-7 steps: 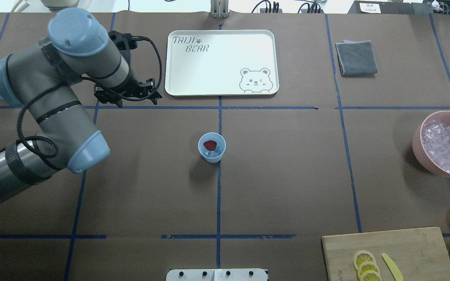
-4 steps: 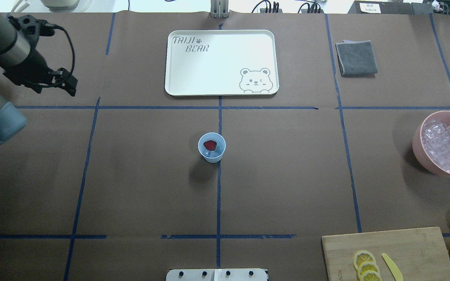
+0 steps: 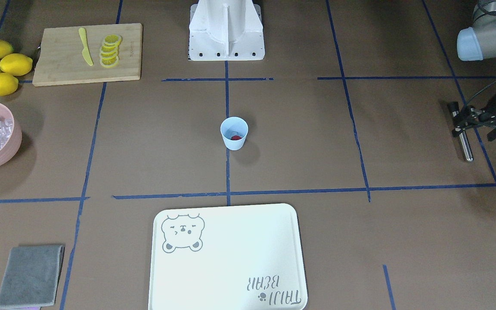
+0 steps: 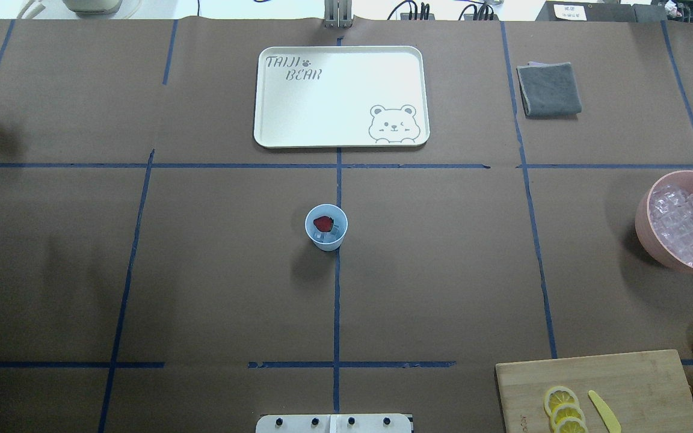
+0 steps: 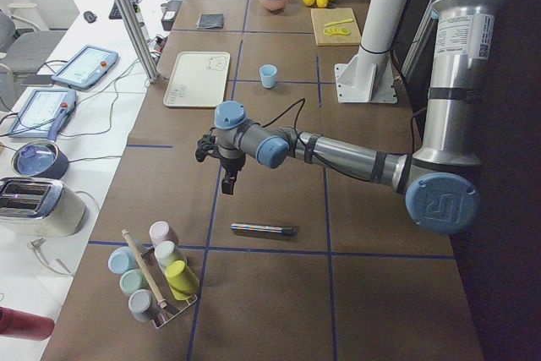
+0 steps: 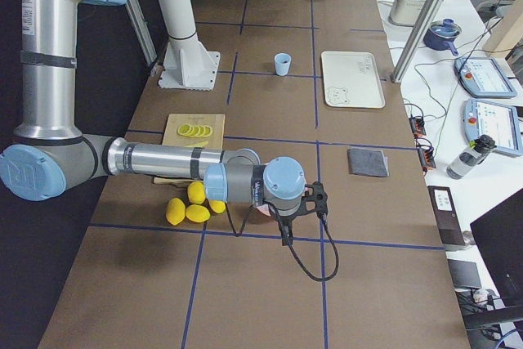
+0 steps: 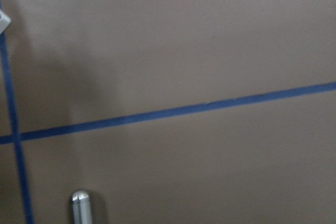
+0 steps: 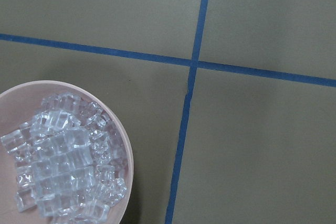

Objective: Mash ice and strawberries in cup

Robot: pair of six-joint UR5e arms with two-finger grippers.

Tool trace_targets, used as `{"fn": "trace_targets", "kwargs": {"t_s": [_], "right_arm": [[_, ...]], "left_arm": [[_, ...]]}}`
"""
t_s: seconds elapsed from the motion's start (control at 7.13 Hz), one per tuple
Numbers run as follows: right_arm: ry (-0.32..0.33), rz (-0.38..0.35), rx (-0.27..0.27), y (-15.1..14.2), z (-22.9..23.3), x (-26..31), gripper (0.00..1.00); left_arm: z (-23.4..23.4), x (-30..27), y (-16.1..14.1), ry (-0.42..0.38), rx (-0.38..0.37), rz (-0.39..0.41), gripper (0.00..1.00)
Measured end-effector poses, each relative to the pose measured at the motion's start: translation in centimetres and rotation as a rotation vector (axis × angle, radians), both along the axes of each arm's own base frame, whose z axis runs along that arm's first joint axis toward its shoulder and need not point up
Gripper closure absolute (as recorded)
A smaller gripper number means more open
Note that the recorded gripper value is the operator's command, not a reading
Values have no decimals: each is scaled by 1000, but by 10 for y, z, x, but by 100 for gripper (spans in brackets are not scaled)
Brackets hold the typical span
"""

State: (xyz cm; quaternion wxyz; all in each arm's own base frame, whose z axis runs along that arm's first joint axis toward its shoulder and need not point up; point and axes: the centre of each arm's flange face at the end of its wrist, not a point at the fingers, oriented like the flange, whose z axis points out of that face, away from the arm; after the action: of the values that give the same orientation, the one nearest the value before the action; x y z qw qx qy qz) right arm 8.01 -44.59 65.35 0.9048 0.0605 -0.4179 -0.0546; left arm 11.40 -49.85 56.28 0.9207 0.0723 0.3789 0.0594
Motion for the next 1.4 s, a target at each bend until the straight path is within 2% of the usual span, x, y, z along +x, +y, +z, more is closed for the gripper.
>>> {"fn": "trace_targets", "kwargs": {"t_s": [0.28,0.42,0.56,0.98,1.4], "right_arm": [[1,0,2,0,-1,0,1],[1,0,3,0,-1,0,1],[2,1,4,-1,-2,0,1],[2,1,8,-2,-3,0,1],[2,1,13,-4,-6,0,1]], "left_arm": [[31,-13,20,31,-37,-105,0],[49,-15,26,32,-44,-169,0],[71,-12,29,21,-43,-200,0],[108,21,38,-21,-42,-209,0],[137,33,47,-10,-36,-207,0]]}}
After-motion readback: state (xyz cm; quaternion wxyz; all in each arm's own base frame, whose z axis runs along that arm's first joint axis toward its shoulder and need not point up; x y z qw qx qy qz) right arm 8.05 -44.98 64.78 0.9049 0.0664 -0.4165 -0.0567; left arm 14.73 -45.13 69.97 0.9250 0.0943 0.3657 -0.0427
